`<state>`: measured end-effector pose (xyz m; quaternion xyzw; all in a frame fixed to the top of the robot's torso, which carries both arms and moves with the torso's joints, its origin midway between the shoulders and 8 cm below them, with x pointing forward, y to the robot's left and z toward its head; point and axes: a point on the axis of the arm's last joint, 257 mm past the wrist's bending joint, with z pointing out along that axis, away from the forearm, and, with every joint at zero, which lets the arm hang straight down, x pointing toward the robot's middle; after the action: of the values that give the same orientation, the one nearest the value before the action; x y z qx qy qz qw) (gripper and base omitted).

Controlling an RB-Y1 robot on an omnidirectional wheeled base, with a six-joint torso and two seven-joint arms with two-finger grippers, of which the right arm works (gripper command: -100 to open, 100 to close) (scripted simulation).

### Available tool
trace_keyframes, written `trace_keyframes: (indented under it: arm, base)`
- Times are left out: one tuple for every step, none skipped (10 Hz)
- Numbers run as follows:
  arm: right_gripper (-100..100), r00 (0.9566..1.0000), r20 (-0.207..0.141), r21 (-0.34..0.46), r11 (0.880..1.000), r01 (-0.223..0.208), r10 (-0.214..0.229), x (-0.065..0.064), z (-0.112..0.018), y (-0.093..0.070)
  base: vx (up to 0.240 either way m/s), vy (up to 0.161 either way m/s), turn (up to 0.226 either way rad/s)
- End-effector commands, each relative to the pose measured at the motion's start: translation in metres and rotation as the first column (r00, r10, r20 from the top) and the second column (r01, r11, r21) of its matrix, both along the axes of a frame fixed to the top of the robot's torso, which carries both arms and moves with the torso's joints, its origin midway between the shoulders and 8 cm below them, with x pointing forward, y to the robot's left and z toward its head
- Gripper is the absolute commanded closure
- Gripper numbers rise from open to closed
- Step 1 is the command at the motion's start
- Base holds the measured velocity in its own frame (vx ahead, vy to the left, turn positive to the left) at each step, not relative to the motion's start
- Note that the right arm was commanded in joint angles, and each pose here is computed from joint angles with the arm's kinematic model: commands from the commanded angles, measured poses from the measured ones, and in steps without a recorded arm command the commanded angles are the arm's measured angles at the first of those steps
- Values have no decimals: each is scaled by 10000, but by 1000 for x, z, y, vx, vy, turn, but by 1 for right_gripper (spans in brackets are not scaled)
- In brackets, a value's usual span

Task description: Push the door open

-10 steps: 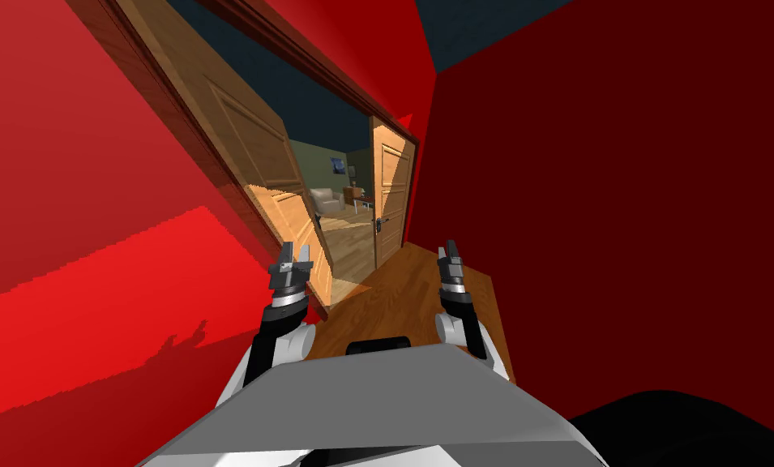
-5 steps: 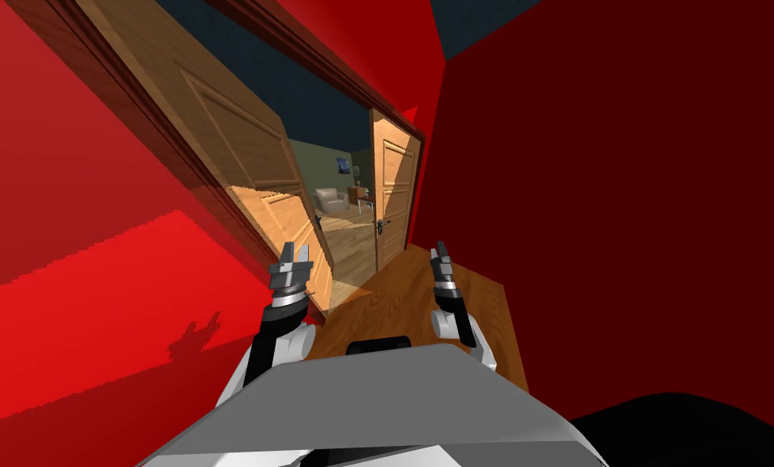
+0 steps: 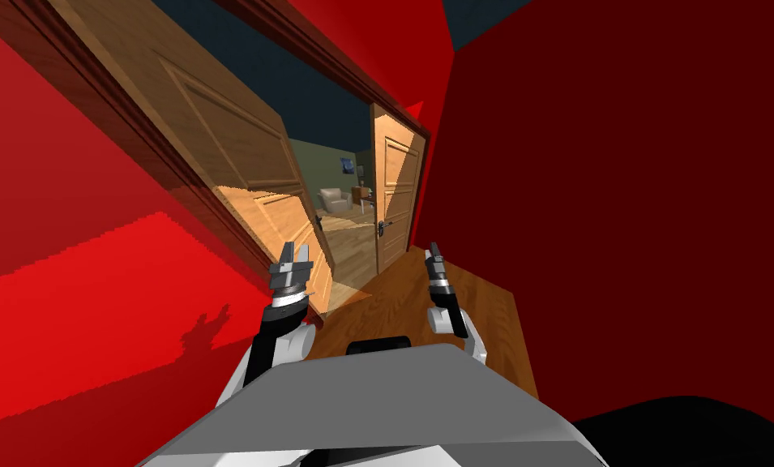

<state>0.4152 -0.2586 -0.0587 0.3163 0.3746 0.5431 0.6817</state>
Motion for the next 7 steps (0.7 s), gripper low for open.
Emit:
trace_keyframes:
  arm:
    - [-100,9998,-154,35,9999,-136,137,6,-8,3]
    - [-100,9994,-250,60,9997,-220,221,10,-13,5]
    - [-100,9989,-349,90,9995,-304,307,14,-18,7]
    - [-100,9982,-449,119,9992,-387,392,18,-22,9]
    - [-100,9974,-548,147,9988,-470,477,22,-27,12]
    - [-100,9963,-648,175,9983,-551,561,26,-32,14]
    - [-100,9951,-748,202,9978,-630,644,30,-37,16]
  base:
    - [78,-45,76]
    - [90,-50,88]
    - [90,-59,79]
    - [82,-84,77]
    - [102,-77,71]
    - [102,-66,85]
    - [97,-79,78]
